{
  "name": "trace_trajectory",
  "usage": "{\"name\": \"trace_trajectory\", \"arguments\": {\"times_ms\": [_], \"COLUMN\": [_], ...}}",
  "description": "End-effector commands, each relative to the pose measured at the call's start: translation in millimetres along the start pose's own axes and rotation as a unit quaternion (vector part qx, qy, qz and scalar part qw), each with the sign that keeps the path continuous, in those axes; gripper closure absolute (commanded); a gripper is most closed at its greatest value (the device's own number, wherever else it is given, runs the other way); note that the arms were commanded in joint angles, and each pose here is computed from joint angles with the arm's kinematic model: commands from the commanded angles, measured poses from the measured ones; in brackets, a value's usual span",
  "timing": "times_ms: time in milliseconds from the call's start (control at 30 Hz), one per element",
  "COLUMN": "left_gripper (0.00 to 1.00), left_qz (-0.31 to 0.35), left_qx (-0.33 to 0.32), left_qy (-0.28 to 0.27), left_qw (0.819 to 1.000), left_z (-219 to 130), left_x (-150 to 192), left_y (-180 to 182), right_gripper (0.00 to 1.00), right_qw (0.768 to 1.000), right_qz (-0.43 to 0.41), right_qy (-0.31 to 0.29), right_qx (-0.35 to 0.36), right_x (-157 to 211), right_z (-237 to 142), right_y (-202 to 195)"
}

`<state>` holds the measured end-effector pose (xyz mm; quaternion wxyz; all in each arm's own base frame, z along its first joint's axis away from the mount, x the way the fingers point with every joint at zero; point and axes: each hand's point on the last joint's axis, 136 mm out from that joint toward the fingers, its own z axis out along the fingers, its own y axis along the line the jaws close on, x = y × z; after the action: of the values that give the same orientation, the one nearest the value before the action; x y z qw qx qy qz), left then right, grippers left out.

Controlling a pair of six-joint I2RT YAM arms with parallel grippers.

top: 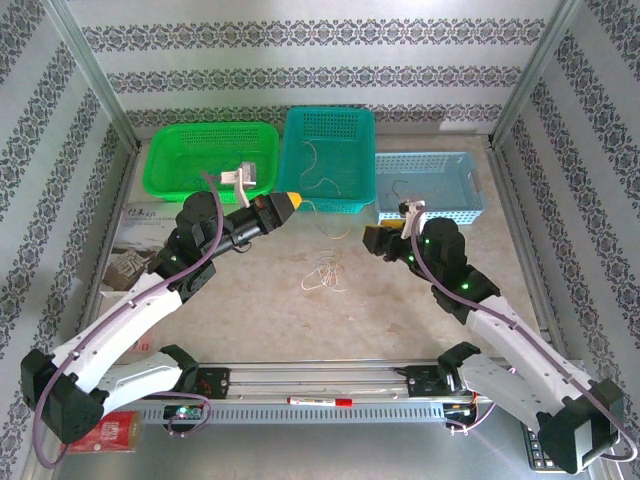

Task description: Untangle the cables

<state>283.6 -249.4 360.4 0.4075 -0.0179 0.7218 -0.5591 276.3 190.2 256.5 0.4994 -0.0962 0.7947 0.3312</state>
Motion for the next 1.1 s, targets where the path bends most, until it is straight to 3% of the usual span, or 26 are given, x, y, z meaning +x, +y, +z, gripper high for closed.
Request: {"name": "trace_trajectory", "arguments": {"times_ms": [0,267,633,733,933,1067], "left_gripper": [1.0,1.0,1.0,1.0,1.0,1.0], "left_qz": [0.007,-0.001,-0.006,-0.006,-0.007,-0.007], "left_qx": [0.0,0.005,0.014,0.015,0.017,0.016], "left_qy": [0.031,0.047,0.053,0.055,0.054,0.049], "left_qw": [1.0,0.999,0.998,0.998,0.998,0.999], "left_z": [5,11,11,11,11,12], "left_x": [15,21,23,24,25,24], "left_y": [4,6,1,1,1,3], "right_gripper": [0.41,0.38,0.4,0.52,1.0,1.0], "right_qw": [0.996,0.983,0.98,0.98,0.981,0.985], "right_qz": [-0.055,-0.11,-0.12,-0.118,-0.106,-0.094], "right_qy": [-0.002,0.023,0.05,0.052,0.047,0.037], "right_qx": [-0.072,-0.148,-0.153,-0.151,-0.156,-0.143], "right_x": [-20,-32,-28,-28,-32,-38], "right_z": [0,24,61,67,68,66], "right_y": [47,104,109,107,105,94]}}
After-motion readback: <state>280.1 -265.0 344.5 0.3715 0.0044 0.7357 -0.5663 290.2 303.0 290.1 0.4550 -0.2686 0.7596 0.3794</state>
